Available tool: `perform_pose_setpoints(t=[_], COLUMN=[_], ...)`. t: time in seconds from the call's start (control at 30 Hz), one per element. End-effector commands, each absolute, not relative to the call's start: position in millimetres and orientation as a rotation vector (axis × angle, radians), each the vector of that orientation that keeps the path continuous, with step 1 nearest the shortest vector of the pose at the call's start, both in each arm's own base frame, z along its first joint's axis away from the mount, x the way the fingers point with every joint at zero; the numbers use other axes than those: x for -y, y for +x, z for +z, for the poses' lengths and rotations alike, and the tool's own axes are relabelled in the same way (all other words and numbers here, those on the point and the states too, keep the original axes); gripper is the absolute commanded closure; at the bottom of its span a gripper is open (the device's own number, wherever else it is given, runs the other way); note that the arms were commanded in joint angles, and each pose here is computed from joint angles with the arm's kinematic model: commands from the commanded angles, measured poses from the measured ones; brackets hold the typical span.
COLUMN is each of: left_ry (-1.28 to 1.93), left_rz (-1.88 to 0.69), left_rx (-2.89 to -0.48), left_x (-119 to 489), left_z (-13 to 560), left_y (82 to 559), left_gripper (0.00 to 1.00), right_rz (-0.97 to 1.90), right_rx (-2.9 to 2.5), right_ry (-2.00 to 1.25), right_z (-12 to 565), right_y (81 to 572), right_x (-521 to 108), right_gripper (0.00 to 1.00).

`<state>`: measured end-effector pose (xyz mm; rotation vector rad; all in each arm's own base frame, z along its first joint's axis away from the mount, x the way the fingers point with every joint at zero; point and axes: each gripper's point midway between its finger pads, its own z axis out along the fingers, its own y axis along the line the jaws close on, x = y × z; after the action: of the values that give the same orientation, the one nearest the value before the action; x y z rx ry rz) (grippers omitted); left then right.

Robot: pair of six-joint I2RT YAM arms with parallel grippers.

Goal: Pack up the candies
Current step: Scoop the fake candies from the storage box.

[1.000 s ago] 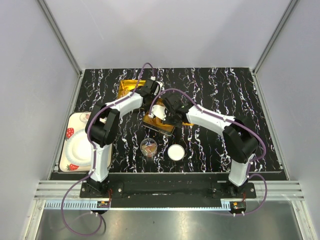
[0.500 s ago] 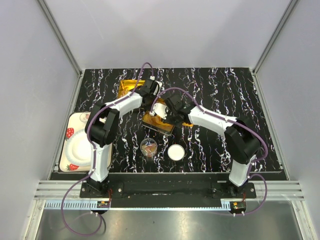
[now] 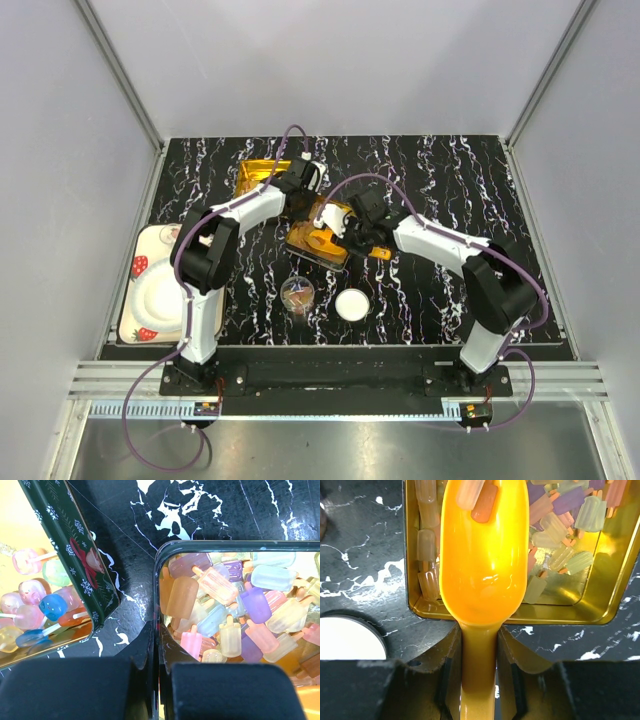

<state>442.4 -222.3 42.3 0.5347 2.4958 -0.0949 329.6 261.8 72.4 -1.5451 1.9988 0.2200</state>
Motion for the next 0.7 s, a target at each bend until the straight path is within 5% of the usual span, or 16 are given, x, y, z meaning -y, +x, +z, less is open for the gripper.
perform_pose_setpoints(t=[0.0,0.67], left_ry=[0.503,0.479], left_rz=[-0.188,-0.173], left_rx=[-2.391,-2.393], left_x=[245,240], left_z=[68,67], left_y=[458,461], left_gripper=[1.00,1.00], right_rz=[0.375,0.461], right_rx=[-1.968,-1.839], right_ry=[-1.484,-1.463], right_z=[83,156], right_y=[328,309], right_x=[-270,-242], right_gripper=[1.00,1.00])
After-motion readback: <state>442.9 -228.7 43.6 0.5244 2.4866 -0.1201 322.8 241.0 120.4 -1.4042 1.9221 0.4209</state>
